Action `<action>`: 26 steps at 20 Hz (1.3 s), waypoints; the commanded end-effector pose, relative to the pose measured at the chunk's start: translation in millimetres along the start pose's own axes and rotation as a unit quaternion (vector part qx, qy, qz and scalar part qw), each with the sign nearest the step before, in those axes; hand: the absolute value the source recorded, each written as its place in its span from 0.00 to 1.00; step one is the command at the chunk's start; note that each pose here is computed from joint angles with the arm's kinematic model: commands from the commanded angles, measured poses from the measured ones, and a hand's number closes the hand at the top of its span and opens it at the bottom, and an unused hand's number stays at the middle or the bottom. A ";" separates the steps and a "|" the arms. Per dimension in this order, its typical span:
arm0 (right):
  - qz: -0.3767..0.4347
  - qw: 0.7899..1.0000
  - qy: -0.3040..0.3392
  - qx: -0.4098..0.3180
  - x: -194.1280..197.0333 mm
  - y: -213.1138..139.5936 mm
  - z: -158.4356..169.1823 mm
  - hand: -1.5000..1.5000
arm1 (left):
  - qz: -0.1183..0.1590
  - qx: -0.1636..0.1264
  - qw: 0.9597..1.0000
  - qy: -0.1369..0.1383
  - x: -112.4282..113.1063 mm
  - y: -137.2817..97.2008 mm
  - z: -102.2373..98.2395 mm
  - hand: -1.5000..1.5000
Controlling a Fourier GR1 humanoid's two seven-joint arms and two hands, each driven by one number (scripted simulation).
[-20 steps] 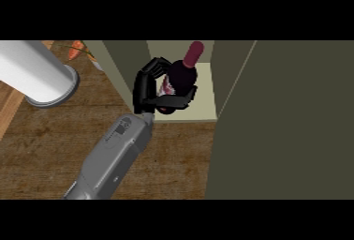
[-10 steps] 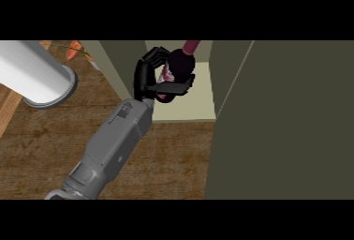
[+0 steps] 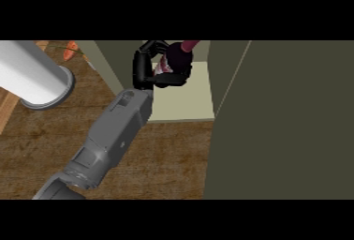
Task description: Pick up the wine, place it into the cabinet and close the cabinet
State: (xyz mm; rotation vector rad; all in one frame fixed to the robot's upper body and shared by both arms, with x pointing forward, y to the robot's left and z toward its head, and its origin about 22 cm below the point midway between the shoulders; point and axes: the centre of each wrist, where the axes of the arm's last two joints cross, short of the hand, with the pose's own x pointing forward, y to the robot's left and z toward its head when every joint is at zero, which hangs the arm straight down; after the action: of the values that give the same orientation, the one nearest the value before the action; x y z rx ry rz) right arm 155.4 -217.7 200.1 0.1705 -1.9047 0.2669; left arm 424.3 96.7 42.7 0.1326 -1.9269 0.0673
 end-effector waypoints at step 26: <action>-0.036 0.999 -0.026 0.027 9.5 7.0 -0.3 0.00 | 0.040 0.058 0.997 0.045 -16.5 13.0 -3.2 1.00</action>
State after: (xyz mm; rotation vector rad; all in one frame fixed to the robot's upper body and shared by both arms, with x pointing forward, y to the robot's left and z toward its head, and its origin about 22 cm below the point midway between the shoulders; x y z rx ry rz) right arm 158.7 -207.2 201.1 0.2401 -1.9153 0.2855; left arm 431.7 102.2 33.7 0.0709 -1.8424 0.2249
